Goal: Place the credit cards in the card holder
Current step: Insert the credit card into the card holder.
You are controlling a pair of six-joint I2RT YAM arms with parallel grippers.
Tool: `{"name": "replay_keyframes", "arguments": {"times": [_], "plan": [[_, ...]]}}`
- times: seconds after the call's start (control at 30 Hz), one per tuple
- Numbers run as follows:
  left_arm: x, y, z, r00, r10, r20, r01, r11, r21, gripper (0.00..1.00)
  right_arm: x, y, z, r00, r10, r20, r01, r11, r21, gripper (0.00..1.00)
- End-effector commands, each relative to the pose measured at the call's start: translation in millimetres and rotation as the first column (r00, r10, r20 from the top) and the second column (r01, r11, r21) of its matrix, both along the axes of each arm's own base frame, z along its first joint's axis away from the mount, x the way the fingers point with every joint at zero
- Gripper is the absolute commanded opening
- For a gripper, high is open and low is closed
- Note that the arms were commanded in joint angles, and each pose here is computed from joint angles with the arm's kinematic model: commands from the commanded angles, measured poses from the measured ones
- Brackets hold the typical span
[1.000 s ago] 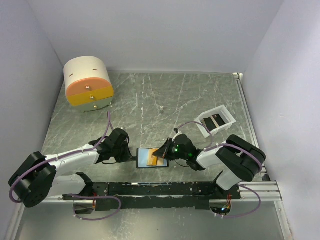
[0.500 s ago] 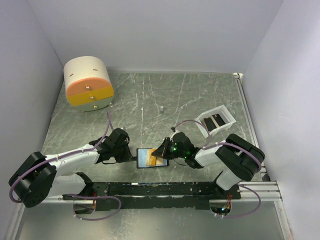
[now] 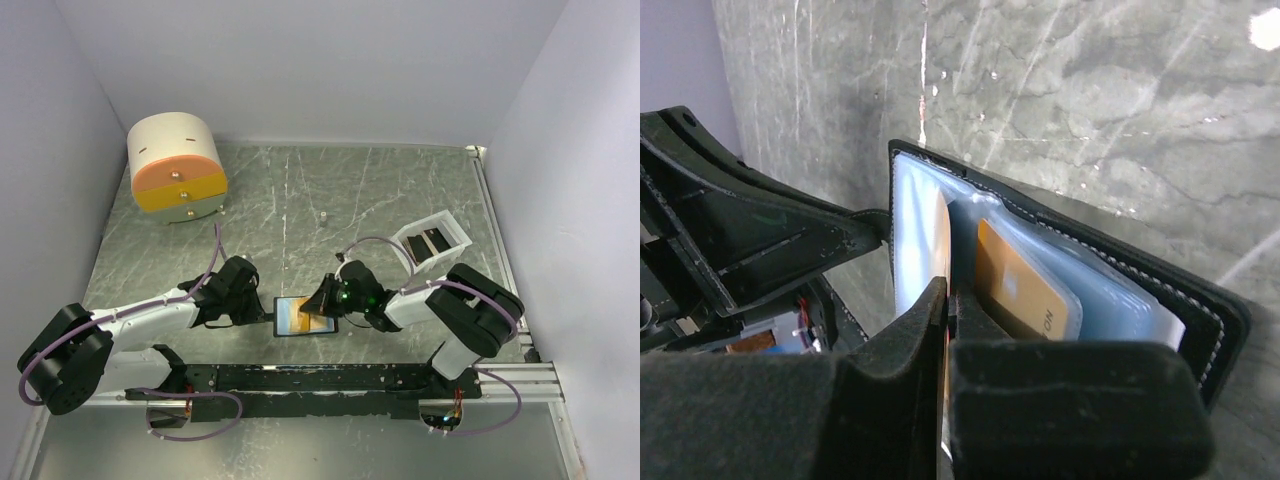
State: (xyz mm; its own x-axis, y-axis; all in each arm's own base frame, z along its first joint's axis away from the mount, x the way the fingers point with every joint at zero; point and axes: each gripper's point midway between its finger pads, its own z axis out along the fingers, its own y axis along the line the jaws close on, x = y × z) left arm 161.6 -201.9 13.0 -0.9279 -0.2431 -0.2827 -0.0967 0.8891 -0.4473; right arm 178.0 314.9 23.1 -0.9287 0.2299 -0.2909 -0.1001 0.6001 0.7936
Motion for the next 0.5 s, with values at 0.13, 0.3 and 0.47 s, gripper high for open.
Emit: {"name": "replay_keyframes", "arguments": {"times": [0.13,0.3,0.47], "plan": [[-17.7,20.2,-17.1,0.998,0.014,-0.066,-0.009,0.997,0.081,0.07,6.2,-8.5,-9.7,1.000,0.022,0.020,-0.019,0.987,-0.158,0.16],[-17.5,19.6,-15.3,0.998,0.019,-0.061,-0.015,0.997,0.070,0.07,13.8,-21.0,3.9,0.998,0.016,0.062,0.000,0.968,-0.251,0.31],[-15.1,17.7,-11.8,0.999,0.021,-0.046,-0.018,0.998,0.060,0.07,11.2,-20.2,14.3,0.997,0.025,0.071,-0.007,0.969,-0.249,0.45]]}}
